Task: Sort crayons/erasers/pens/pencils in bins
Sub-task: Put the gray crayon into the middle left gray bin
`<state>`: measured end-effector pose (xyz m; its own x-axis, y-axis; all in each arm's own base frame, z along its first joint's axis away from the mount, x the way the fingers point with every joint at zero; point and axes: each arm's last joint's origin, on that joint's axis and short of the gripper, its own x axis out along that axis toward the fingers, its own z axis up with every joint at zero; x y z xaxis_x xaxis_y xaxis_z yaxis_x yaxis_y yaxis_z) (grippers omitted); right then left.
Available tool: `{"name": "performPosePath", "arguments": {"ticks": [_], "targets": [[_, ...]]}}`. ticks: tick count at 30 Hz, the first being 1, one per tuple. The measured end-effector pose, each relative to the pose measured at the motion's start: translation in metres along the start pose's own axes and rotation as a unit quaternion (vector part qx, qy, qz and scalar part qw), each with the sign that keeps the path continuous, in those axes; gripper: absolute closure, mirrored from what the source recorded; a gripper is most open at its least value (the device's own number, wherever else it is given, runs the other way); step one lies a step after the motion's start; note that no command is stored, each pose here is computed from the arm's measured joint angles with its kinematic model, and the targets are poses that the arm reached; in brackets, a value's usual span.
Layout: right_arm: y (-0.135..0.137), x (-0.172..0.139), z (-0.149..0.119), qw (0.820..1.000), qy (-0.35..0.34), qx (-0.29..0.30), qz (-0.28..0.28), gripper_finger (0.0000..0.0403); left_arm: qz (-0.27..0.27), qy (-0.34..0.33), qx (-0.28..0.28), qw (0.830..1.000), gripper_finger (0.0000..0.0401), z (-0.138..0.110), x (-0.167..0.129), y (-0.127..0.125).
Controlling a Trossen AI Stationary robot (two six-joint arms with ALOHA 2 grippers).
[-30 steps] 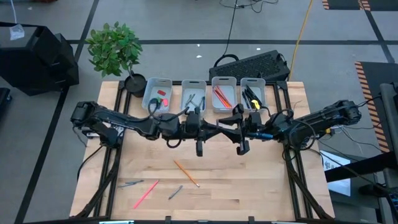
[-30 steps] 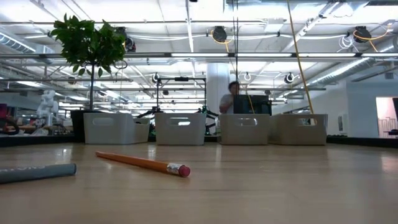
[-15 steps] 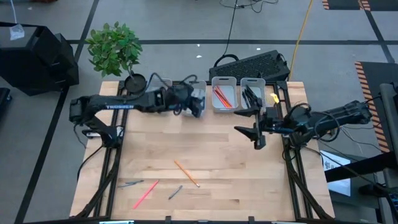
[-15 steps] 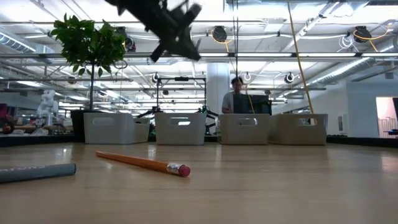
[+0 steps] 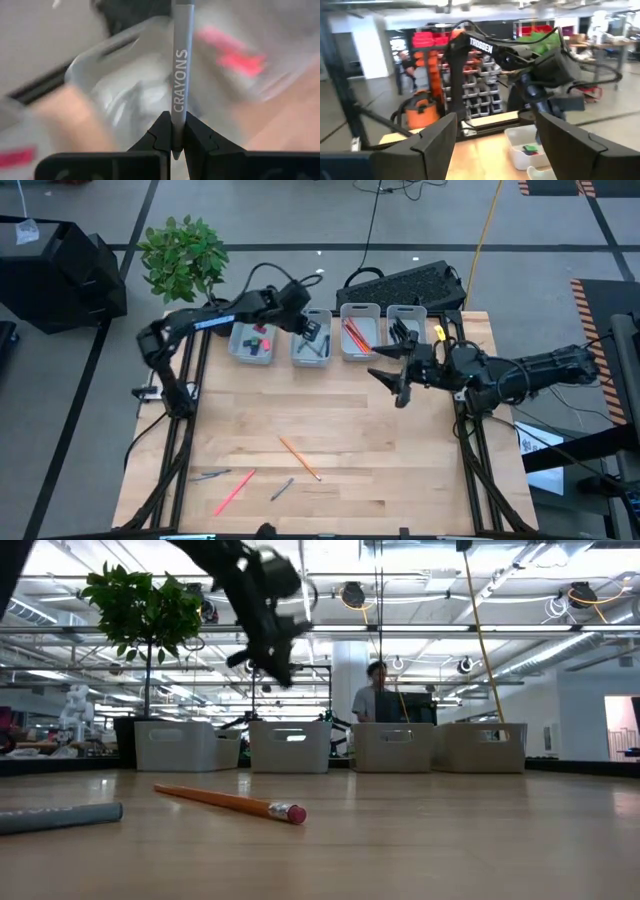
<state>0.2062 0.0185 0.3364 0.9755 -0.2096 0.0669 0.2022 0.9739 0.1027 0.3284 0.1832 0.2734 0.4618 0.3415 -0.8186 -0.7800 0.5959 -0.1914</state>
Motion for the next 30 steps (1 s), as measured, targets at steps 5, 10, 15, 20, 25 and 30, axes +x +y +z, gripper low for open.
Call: {"name": "performPosePath", "arguments": {"ticks": [5,10,15,20,25,30], "targets": [[-0.009,0.006,-0.003,0.999,0.004,0.003,-0.034,0.0137,0.012,0.071,-0.002,0.997,0.0375,0.001,0.043,0.016],[-0.018,0.012,-0.005,0.998,0.006,0.026,-0.059,0.0138,0.019,0.109,-0.012,0.994,0.0373,-0.007,0.079,0.022],[-0.024,0.014,-0.006,0.996,0.006,0.042,-0.075,0.0138,0.024,0.132,-0.018,0.991,0.0373,-0.017,0.102,0.02],[-0.026,0.016,-0.007,0.996,0.007,0.049,-0.079,0.0138,0.033,0.149,-0.028,0.988,0.0367,-0.024,0.115,0.02],[-0.026,0.015,-0.006,0.996,0.007,0.049,-0.078,0.0138,0.048,0.142,-0.029,0.988,0.0326,-0.024,0.115,0.019],[-0.025,0.015,-0.006,0.996,0.007,0.05,-0.075,0.0138,0.05,0.143,-0.021,0.988,0.0273,-0.024,0.115,0.019]]}}
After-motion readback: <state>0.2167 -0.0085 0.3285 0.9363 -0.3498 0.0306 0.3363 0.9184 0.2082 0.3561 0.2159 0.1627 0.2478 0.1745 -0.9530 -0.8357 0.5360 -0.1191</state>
